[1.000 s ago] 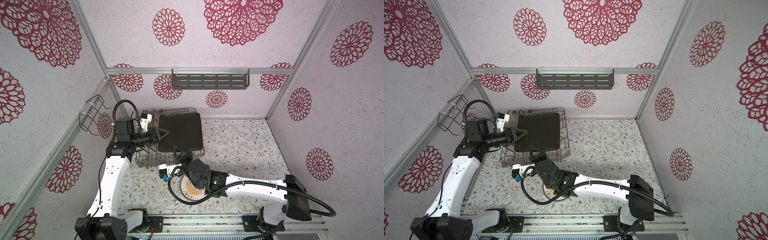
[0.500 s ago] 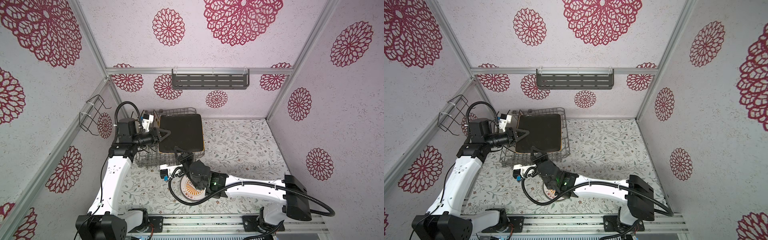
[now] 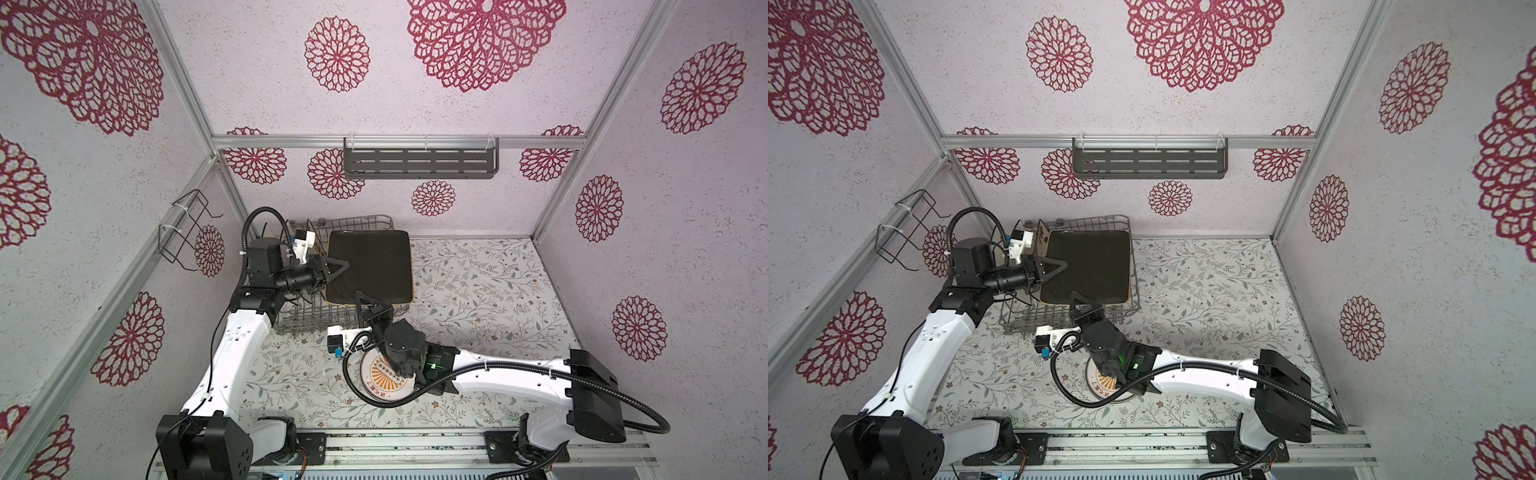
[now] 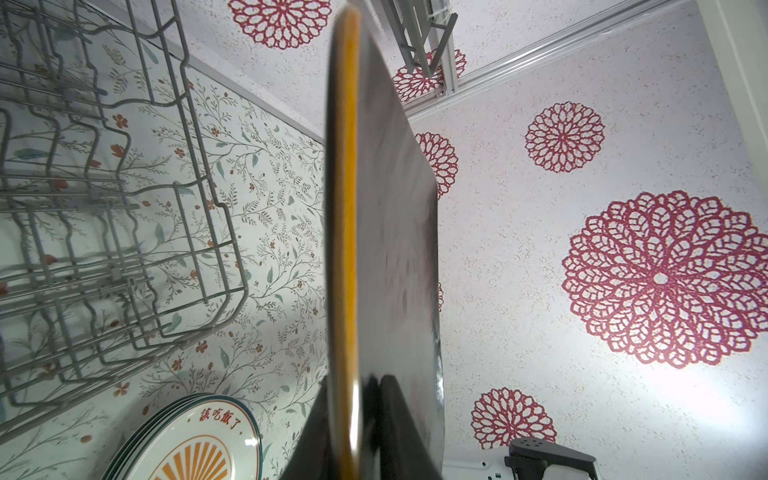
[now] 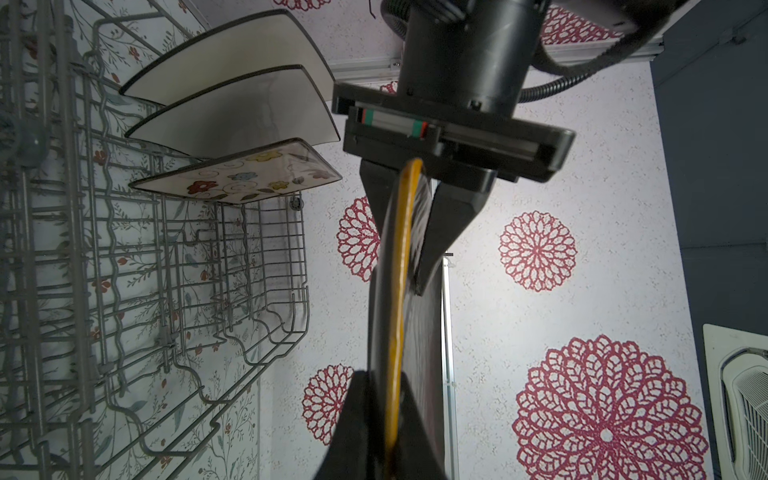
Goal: Unload the plates from the dish rack
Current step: 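Close the left gripper on the black plate's edge beside the right gripper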
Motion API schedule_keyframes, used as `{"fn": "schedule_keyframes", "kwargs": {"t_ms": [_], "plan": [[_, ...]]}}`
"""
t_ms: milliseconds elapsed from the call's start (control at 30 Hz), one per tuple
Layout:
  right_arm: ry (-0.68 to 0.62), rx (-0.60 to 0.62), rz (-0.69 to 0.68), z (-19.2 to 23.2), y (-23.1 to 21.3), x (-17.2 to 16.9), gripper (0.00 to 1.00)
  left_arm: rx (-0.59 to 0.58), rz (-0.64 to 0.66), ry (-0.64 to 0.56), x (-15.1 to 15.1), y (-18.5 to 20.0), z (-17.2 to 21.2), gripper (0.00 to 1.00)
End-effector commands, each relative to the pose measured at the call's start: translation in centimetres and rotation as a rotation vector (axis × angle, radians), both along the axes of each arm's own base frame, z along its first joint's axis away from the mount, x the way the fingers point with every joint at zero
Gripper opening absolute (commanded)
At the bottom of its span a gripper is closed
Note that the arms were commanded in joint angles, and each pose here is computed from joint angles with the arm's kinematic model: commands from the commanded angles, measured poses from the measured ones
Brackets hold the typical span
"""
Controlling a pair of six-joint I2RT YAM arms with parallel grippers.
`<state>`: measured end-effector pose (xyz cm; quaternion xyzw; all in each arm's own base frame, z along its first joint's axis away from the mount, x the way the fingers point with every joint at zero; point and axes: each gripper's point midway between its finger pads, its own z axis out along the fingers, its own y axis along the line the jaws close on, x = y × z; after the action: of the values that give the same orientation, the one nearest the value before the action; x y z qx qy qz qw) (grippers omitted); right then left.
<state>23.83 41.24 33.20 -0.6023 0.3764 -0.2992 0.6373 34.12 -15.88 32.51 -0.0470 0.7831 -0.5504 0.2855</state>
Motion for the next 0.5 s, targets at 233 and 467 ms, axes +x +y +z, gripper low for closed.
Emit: {"fn": "schedule_keyframes", "kwargs": {"t_ms": [233,467], "plan": [[-0.107,0.253,-0.113,8.7,-5.2,1.4,0.10,-0.044,-0.056,-0.092,0.4,-2.3,1.7,0.00],[-0.103,0.278,-0.116,8.8,-6.2,1.3,0.28,-0.069,-0.065,-0.091,1.3,-3.4,1.8,0.00]]}}
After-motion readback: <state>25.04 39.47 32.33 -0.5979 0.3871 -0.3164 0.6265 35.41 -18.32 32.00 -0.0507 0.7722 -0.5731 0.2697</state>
